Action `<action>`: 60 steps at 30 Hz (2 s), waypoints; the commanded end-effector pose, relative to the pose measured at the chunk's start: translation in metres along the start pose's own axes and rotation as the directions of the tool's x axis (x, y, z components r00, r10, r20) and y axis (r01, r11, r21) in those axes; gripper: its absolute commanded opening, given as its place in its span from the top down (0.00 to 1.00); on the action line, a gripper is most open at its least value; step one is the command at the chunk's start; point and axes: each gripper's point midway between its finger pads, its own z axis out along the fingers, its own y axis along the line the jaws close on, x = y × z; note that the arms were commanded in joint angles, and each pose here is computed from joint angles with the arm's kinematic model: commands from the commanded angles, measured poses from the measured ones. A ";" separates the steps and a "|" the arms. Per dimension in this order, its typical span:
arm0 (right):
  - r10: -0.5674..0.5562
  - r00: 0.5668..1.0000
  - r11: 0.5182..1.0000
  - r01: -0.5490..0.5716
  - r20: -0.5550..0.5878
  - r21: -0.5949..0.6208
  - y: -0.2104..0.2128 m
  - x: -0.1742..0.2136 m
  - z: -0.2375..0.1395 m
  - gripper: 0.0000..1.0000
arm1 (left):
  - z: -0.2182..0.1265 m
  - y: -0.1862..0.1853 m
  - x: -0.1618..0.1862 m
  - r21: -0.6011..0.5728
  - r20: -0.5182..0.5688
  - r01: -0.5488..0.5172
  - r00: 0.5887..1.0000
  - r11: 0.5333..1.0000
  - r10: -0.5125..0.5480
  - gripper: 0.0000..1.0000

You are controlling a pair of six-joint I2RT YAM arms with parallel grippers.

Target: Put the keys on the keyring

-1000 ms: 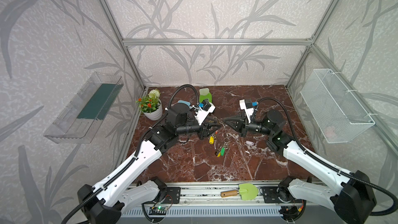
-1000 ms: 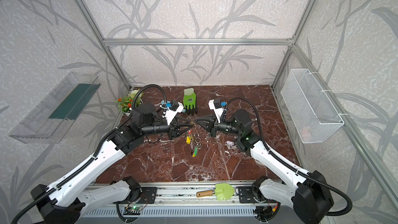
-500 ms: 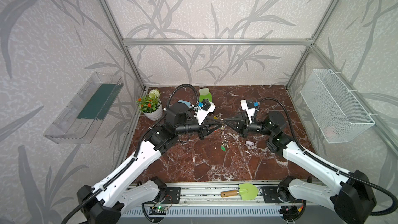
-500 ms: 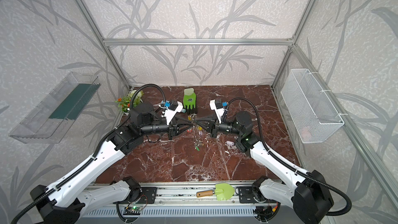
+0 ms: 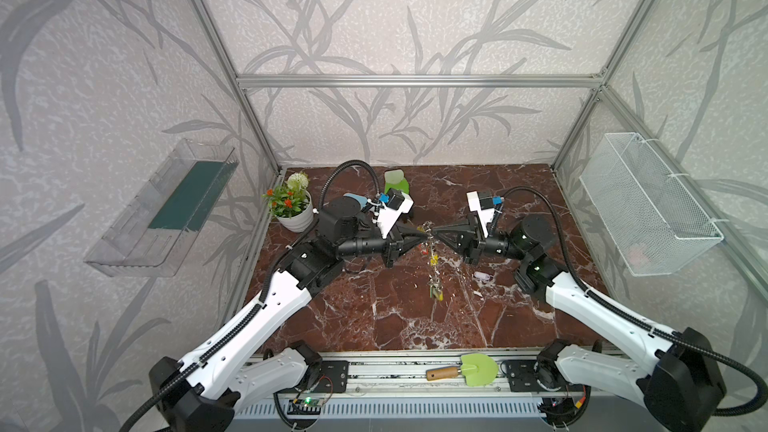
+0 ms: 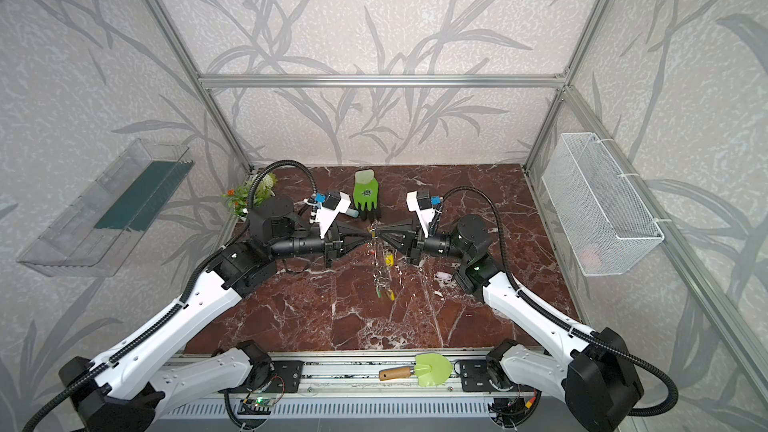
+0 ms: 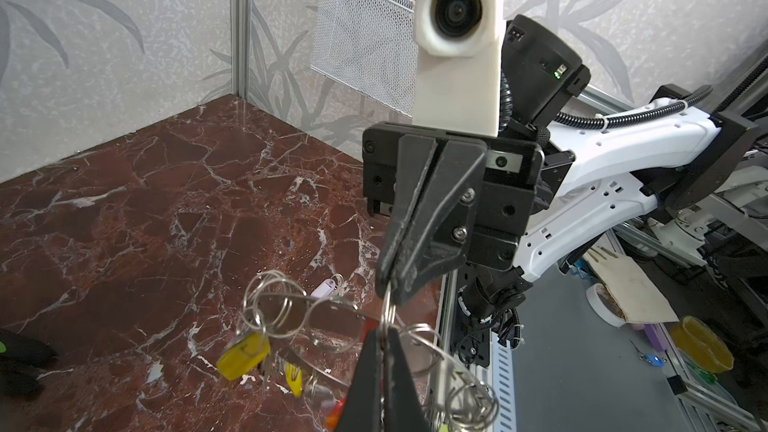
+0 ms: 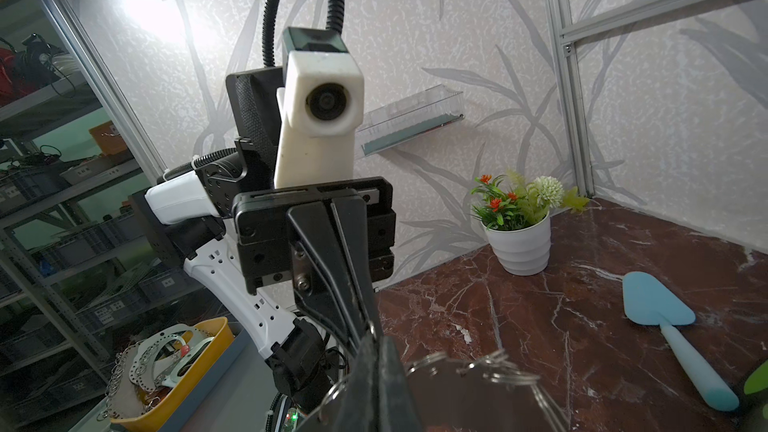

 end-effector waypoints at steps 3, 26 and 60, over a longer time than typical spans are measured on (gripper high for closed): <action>-0.037 0.999 0.999 0.038 0.032 -0.035 0.013 -0.010 0.001 1.00 | 0.002 -0.003 -0.010 0.015 0.065 0.029 0.997 0.999 -0.029 1.00; 0.004 0.985 0.990 0.021 -0.171 0.143 -0.009 0.014 -0.008 0.48 | -0.023 -0.020 0.003 -0.006 -0.064 -0.108 0.992 0.994 0.107 1.00; 0.013 0.986 0.992 -0.034 -0.169 -0.122 0.031 0.023 0.002 0.54 | -0.020 -0.022 0.005 0.020 -0.094 -0.115 0.989 0.993 0.116 1.00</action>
